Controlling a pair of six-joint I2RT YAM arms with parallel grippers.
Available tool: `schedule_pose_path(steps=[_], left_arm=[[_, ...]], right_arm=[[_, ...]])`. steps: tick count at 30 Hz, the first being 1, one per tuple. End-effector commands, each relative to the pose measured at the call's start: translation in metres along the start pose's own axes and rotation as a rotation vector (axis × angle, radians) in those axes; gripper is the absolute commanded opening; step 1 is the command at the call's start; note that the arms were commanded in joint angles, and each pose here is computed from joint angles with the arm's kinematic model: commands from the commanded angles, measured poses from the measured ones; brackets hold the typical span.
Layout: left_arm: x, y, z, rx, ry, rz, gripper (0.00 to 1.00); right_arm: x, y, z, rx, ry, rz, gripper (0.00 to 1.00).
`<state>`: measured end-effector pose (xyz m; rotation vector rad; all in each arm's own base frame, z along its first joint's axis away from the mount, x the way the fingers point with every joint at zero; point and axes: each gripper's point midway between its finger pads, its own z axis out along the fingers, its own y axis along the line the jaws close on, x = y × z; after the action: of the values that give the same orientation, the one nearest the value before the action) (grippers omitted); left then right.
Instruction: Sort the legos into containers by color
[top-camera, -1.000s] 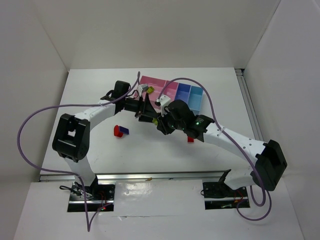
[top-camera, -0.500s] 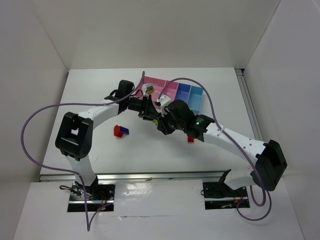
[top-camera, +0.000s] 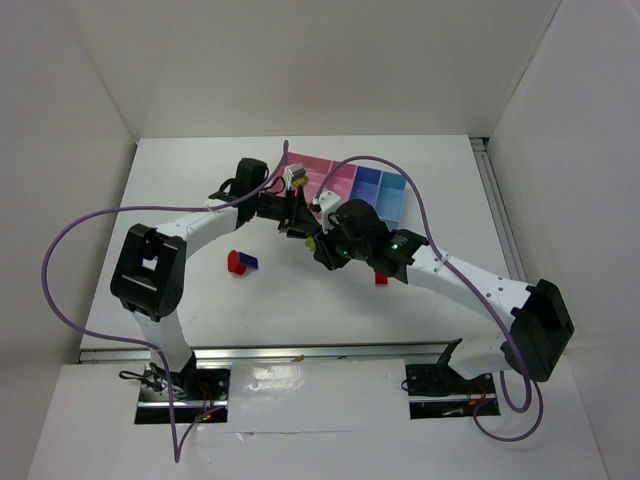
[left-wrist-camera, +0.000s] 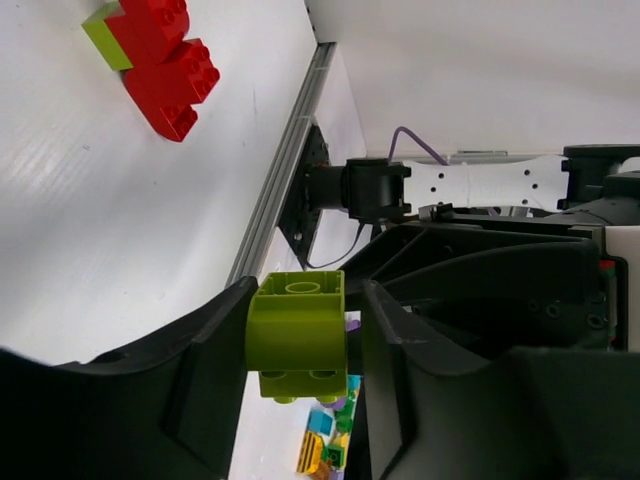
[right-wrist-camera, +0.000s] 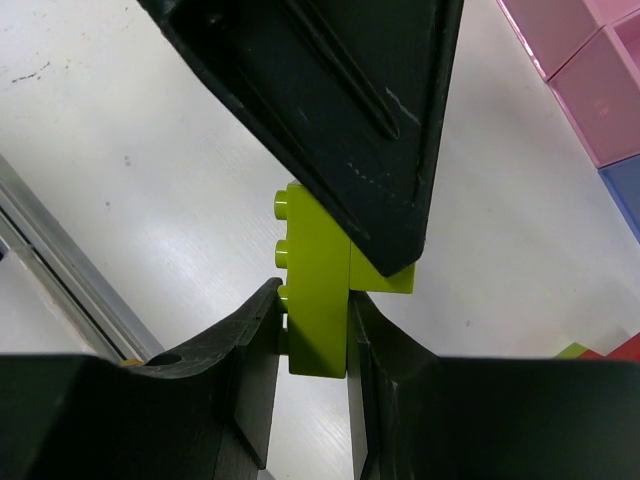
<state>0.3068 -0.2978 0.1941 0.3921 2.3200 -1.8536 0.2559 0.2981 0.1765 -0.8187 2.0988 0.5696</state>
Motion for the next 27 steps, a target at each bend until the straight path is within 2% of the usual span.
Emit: schedule_pose_path(steps=[1,5,9,10,12,16,22,23,27], left_arm=[[-0.011,-0.011,0.001,0.015,-0.03,0.062,0.54],[-0.012,-0.008,0.001,0.007,-0.038,0.051,0.39],[-0.014,-0.008,0.001,-0.012,-0.055,0.05,0.35],[-0.015,-0.006,0.001,-0.021,-0.063,0.05,0.27],[-0.02,-0.008,0.001,-0.028,-0.076,0.047,0.22],[-0.027,-0.009,0.001,-0.056,-0.102,0.025,0.02],[-0.045,0.003,-0.001,-0.162,-0.173,0.0,0.0],[-0.042,0.012,0.0,-0.187,-0.165,-0.04,0.0],[-0.049,0.011,0.0,-0.194,-0.174,-0.025,0.0]], right_arm=[[-0.021,0.007,-0.005,-0.02,-0.044,-0.011,0.0],[-0.021,0.007,-0.005,-0.02,-0.044,-0.011,0.0],[-0.02,0.013,-0.005,-0.037,-0.042,-0.017,0.0],[-0.02,0.013,-0.005,-0.037,-0.042,-0.017,0.0],[-0.014,0.015,-0.002,-0.054,-0.019,-0.028,0.0],[-0.008,0.025,0.003,-0.055,0.014,-0.072,0.0],[-0.004,0.044,0.0,-0.049,0.041,-0.13,0.0],[-0.003,0.047,0.0,-0.045,0.04,-0.148,0.0],[-0.011,0.045,-0.007,-0.013,0.015,-0.155,0.0]])
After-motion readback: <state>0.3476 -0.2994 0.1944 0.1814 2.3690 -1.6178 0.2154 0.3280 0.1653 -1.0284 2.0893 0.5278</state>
